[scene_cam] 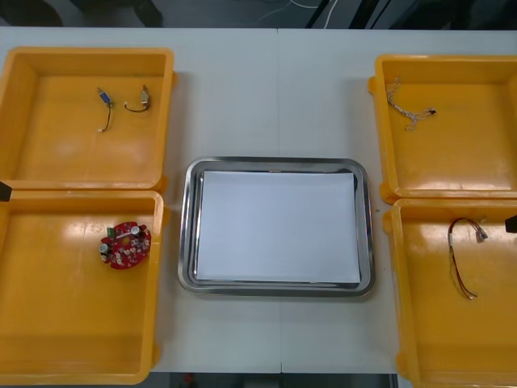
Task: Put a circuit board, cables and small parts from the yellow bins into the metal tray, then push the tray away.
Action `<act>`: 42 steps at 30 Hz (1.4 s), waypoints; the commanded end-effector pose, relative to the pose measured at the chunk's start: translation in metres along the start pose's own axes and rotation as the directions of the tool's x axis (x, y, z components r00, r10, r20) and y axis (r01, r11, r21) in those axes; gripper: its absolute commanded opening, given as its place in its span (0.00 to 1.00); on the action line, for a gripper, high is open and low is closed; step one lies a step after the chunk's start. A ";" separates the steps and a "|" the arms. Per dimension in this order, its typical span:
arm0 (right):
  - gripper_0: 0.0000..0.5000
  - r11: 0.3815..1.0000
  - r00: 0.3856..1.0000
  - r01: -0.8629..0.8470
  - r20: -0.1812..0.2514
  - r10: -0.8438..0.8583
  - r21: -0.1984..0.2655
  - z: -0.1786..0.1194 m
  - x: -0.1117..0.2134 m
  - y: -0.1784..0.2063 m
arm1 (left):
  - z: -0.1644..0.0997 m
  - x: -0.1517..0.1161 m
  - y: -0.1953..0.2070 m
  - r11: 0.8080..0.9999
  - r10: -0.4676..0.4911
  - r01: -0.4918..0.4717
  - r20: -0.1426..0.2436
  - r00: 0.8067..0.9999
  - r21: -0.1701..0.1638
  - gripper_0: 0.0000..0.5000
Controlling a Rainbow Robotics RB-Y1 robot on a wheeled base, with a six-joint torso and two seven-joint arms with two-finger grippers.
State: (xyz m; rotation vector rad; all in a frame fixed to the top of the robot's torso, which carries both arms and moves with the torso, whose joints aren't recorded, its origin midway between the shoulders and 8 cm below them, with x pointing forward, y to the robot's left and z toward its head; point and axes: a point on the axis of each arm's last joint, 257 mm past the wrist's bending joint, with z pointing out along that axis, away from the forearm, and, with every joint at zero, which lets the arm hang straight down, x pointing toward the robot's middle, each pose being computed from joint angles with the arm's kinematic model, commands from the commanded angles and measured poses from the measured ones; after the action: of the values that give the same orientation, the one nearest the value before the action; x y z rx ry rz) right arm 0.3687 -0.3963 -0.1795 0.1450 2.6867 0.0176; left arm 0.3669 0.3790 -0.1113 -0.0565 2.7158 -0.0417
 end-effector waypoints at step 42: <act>1.00 0.999 0.999 -0.038 -0.021 0.038 -0.012 0.004 0.009 0.005 | -0.009 -0.002 0.007 1.000 0.008 -0.007 0.024 1.000 -0.028 1.00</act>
State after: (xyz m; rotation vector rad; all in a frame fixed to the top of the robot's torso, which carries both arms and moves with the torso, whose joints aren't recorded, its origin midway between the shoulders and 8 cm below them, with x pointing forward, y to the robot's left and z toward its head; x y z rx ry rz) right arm 0.3687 -0.3963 -0.1795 0.1450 2.6867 0.0176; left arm 0.3669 0.3790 -0.1113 -0.0565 2.7158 -0.0417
